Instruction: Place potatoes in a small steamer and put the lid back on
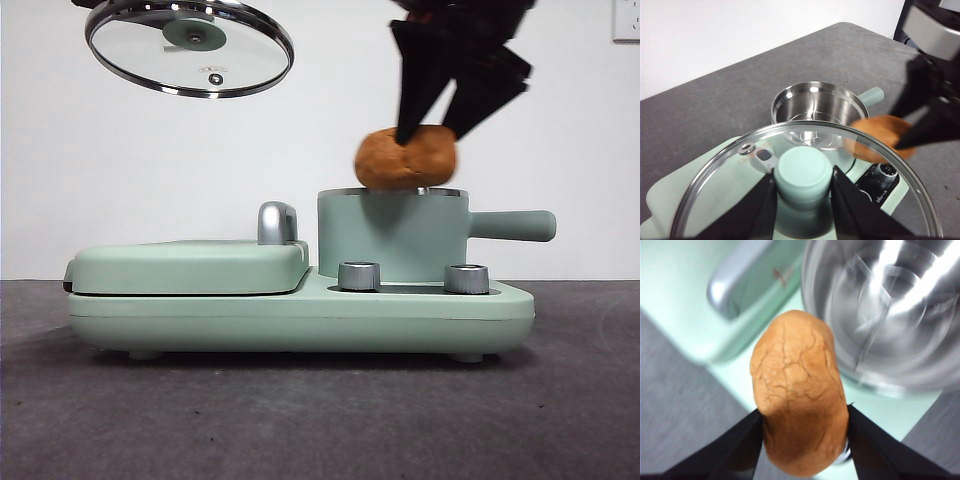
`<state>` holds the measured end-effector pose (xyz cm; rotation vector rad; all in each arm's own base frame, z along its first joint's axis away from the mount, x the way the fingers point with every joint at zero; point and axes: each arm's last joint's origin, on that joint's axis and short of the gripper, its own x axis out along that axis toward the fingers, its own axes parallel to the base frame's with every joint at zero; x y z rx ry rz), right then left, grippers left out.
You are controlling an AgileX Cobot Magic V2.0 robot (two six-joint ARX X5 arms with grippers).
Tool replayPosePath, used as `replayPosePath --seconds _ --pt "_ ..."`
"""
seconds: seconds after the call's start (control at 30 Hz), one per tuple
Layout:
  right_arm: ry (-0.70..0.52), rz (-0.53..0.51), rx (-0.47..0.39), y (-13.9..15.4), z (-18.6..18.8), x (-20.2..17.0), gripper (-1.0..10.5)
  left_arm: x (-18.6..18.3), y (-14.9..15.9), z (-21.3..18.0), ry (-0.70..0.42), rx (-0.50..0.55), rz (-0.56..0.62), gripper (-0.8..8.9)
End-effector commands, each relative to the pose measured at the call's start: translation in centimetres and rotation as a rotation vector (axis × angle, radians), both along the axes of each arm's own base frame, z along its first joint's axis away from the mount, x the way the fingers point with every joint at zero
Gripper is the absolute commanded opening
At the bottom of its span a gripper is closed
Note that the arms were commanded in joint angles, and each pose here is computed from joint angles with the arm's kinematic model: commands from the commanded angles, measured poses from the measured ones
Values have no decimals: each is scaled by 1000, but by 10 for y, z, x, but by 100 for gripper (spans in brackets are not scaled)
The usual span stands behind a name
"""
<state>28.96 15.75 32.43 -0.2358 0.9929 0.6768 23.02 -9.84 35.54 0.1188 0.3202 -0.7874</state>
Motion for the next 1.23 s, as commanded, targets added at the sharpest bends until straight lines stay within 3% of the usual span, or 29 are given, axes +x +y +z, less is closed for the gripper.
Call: replayPosePath --seconds 0.03,0.37,0.93,1.23 --pt "-32 3 1 8 5 17 204 0 -1 8 -49 -11 -4 14" --pt "-108 -22 39 14 24 50 204 0 -1 8 -46 -12 -4 14" --pt "29 -83 -34 5 -37 95 204 0 -1 8 -43 -12 -4 14" --pt "-5 -87 -26 7 -41 101 206 0 0 8 -38 -12 -3 14"
